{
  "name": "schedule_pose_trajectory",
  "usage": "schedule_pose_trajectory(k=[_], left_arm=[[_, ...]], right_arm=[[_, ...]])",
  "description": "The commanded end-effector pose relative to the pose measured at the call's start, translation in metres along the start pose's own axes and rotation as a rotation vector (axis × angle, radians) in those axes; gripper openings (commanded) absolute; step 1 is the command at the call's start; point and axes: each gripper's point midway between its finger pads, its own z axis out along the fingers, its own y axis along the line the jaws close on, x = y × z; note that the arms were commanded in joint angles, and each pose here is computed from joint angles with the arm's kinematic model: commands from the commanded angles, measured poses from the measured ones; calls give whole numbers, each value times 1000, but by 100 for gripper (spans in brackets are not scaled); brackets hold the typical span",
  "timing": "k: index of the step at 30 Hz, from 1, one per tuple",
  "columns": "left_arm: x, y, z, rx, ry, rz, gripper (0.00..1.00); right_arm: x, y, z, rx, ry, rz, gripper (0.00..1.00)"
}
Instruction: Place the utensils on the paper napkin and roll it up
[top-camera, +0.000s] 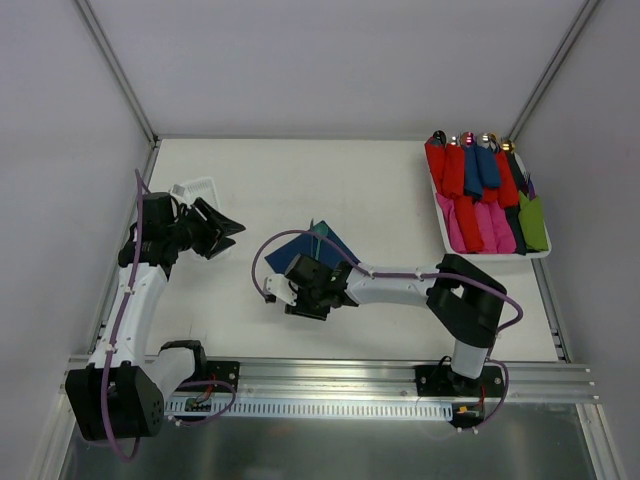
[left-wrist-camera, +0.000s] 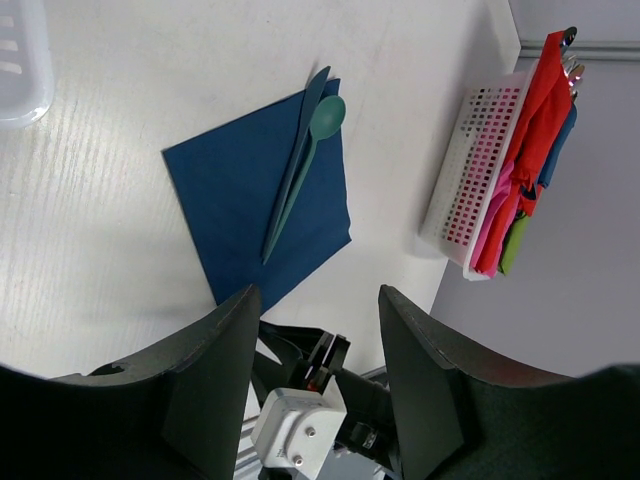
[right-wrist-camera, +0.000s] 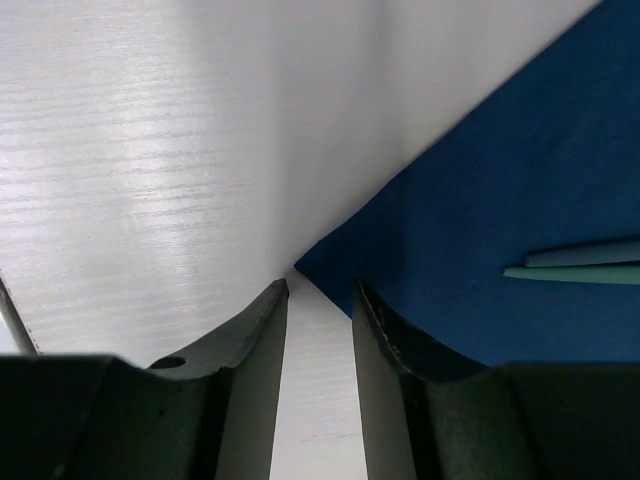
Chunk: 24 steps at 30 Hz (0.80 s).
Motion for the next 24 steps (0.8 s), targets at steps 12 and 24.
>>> schedule_pose_trajectory(k=[12, 24], left_arm=[[-1, -2, -5, 20, -3, 18, 51], [-3, 0, -4, 13, 0, 17, 52]], right_arm=[[-9, -2, 7, -27, -14, 19, 36], [-21, 2, -5, -74, -63, 34, 36]])
